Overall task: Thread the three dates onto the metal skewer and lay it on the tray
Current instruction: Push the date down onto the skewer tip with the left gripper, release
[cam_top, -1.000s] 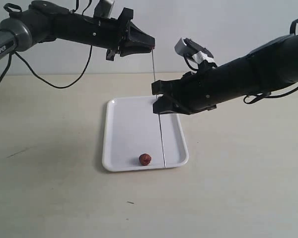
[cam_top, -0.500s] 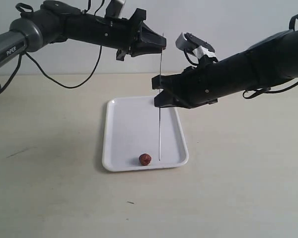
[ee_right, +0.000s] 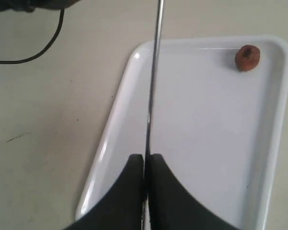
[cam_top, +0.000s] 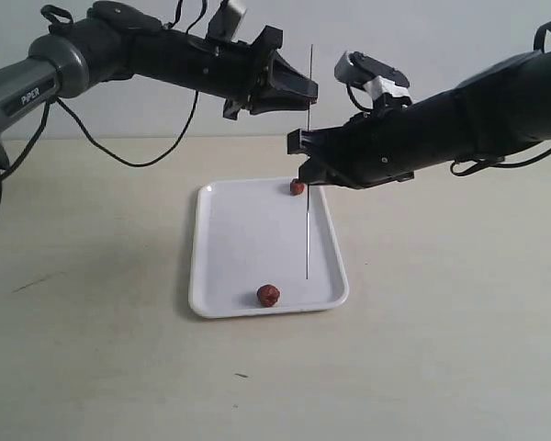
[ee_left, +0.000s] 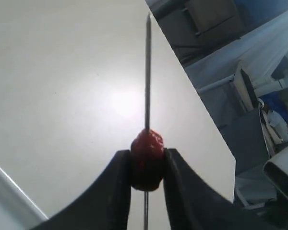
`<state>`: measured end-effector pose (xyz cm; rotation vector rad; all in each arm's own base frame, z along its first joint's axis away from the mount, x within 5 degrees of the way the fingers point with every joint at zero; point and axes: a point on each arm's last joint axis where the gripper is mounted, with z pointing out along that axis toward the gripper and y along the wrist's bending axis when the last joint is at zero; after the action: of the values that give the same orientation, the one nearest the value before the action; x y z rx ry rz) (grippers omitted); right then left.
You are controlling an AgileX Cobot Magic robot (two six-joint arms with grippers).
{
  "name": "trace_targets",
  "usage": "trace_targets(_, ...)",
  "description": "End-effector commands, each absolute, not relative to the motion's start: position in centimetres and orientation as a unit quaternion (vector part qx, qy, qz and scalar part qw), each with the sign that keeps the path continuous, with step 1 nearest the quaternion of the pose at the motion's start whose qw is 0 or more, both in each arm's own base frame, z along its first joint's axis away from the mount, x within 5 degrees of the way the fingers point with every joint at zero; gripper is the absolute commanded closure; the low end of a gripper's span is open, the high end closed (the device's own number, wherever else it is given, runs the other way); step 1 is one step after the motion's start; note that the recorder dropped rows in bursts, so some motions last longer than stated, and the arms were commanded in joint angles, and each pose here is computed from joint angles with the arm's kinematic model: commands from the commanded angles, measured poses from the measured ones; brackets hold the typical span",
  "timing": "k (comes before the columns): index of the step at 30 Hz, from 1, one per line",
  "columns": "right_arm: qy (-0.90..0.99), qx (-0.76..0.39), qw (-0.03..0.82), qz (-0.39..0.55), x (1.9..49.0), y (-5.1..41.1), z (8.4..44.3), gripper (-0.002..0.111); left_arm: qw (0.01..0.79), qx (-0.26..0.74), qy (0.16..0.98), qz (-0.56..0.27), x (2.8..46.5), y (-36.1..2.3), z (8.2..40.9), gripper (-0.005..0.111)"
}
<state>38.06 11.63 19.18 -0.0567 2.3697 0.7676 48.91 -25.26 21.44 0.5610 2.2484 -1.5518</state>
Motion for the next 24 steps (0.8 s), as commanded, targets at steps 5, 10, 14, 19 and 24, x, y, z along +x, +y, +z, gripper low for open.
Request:
trace_targets(5,0.895,-0.021,0.341,0.288,38.5,11.3,20.2,0.108,0.153,0.222,0.797,-0.541,48.0,-25.9,21.4,0.083)
trace_targets(10,0.894,-0.023,0.337,0.294,38.4,11.4,20.2,0.108,0.153,0.222,0.797,-0.541,48.0,-25.9,21.4,0.069)
trace_targets(14,0.894,-0.025,0.335,0.296,38.3,11.5,20.2,0.108,0.152,0.219,0.793,-0.547,48.0,-26.0,21.5,0.051)
trace_targets(19,0.895,-0.024,0.333,0.297,38.3,11.5,20.2,0.108,0.158,0.206,0.782,-0.566,48.4,-25.4,22.0,0.049)
trace_targets(24,0.902,-0.031,0.322,0.285,38.1,11.4,19.9,0.108,0.173,0.192,0.777,-0.574,49.3,-23.7,22.3,0.049)
